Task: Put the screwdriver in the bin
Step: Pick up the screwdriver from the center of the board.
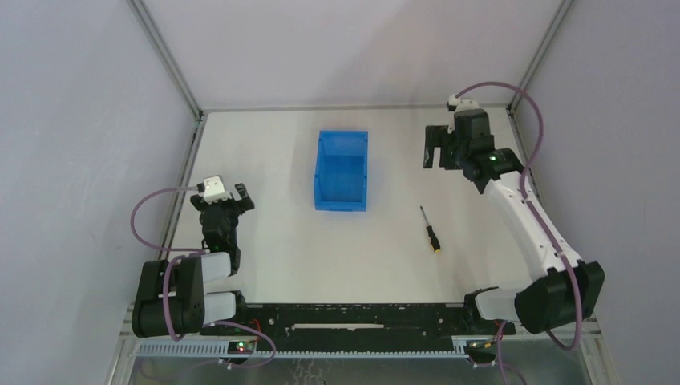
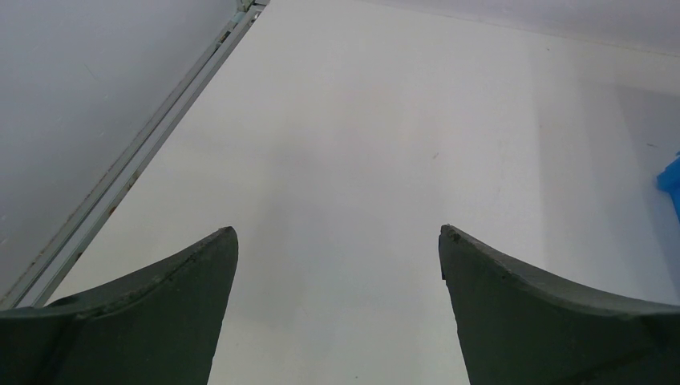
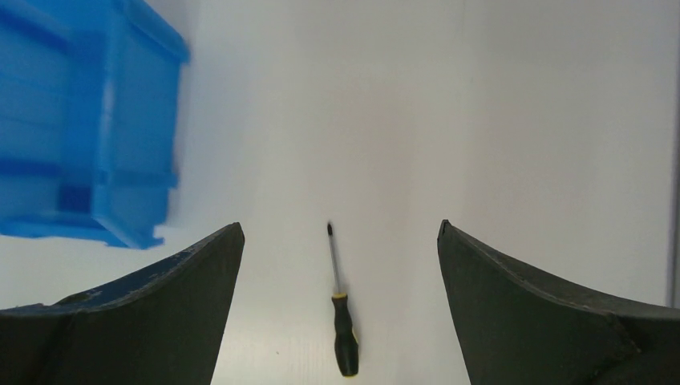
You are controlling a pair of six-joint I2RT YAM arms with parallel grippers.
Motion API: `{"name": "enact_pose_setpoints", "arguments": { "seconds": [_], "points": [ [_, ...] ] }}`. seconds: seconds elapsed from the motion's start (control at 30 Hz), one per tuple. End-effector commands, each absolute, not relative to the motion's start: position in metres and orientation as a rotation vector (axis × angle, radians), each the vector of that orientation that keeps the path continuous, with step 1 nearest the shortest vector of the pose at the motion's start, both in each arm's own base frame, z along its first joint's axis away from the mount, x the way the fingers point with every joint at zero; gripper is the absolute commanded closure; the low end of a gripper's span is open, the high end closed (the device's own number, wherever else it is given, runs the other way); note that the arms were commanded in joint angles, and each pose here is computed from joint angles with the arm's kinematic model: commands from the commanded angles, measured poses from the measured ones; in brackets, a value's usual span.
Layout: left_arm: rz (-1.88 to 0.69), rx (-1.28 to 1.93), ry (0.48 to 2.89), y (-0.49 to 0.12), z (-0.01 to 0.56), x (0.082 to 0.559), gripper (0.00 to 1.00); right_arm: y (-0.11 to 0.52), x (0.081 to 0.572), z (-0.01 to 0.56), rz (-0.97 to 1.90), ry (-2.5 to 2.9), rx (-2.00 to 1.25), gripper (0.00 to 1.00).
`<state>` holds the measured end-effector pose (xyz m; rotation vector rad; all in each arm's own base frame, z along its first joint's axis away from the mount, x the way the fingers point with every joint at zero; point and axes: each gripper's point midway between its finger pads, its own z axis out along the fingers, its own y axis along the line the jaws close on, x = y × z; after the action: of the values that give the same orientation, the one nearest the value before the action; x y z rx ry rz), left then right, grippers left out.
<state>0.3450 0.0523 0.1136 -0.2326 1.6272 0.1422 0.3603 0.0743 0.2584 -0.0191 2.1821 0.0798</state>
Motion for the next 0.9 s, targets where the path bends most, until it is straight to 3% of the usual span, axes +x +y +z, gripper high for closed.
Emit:
{"name": "enact_pose_setpoints", "arguments": {
  "seconds": [0.0,0.47,0.67,0.87],
  "points": [
    [0.157,-0.215,1.562,0.053,0.136,0.353,0.00,0.075,0.364,0.213,0.101,2.276,0.010,0.00],
    [0.157,-0.216,1.564,0.053,0.135,0.353,0.00,0.084,0.305,0.069,0.078,2.654,-0.003,0.06],
    [0.157,-0.216,1.562,0.053,0.136,0.353,0.00,0.085,0.283,0.040,0.094,2.766,0.002,0.15],
    [0.158,-0.216,1.563,0.053,0.136,0.353,0.00,0.086,0.265,0.018,0.078,2.865,0.002,0.34]
  ]
}}
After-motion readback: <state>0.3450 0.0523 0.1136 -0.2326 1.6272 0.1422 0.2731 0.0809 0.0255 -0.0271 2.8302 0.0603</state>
